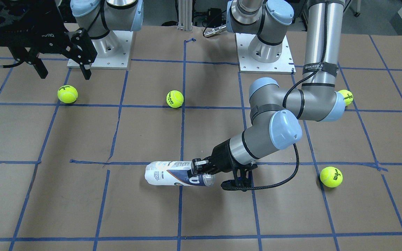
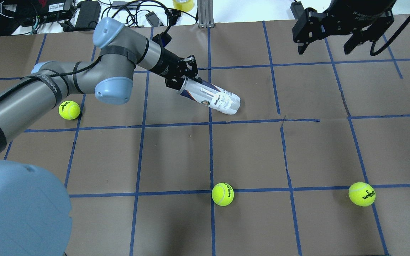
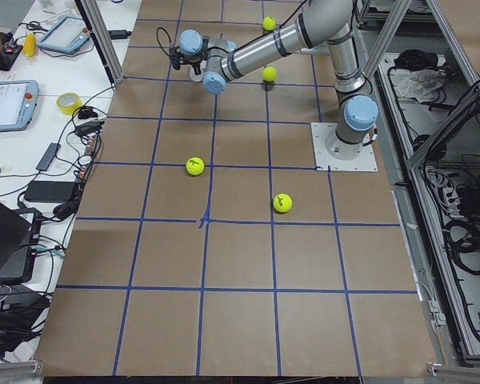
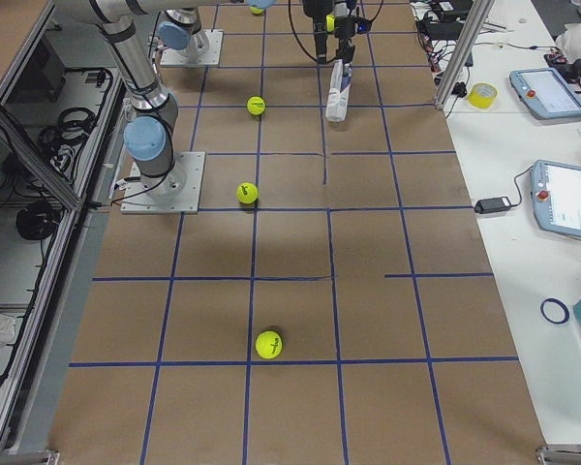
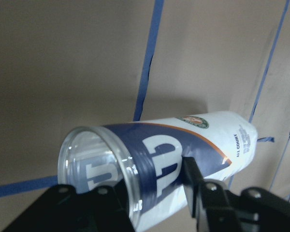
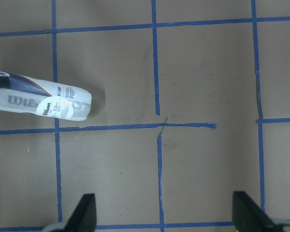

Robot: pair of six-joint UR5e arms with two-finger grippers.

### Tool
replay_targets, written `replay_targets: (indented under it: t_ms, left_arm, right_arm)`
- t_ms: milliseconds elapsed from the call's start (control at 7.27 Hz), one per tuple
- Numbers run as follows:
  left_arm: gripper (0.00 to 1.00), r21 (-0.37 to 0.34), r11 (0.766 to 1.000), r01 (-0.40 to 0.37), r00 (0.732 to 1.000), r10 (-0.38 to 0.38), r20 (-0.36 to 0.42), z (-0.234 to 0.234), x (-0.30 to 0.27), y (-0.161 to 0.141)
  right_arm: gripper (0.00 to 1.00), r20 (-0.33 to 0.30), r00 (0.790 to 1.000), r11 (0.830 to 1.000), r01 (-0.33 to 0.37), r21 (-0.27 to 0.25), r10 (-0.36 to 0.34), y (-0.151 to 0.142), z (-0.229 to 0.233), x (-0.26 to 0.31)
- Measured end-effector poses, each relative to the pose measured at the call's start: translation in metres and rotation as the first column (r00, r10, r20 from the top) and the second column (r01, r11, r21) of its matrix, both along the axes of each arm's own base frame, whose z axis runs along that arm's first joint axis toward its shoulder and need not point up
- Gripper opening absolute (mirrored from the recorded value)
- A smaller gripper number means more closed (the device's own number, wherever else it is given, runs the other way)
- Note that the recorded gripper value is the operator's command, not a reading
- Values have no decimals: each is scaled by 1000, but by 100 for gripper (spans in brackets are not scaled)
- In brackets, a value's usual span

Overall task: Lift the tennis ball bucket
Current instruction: 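Grasp the tube's open end with the left gripper and lift it, then swing the tube upright with the left gripper and lower it onto the table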

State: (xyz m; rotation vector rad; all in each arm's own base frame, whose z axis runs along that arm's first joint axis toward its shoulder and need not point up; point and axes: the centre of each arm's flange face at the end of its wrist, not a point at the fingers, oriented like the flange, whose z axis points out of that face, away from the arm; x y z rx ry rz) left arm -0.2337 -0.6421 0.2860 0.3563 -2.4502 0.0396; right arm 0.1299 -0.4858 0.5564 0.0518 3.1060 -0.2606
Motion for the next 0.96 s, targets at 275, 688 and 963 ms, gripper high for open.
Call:
replay_targets:
  t_ms: [275, 688, 963]
  left_arm:
    - [0, -59, 995, -76, 987, 84, 138, 87, 12, -39]
    - [0, -185, 979, 89, 866, 16, 499, 145, 40, -61]
    - [0, -172, 956, 236, 799, -90, 594, 131, 39, -62]
  right_arm:
    - [100, 0, 1000, 1000, 0, -1, 0, 0, 0, 0]
    - [100, 0, 1000, 1000, 0, 12, 0, -2, -5, 0]
    - [100, 1, 1000, 1000, 4, 19, -4, -3, -7, 0]
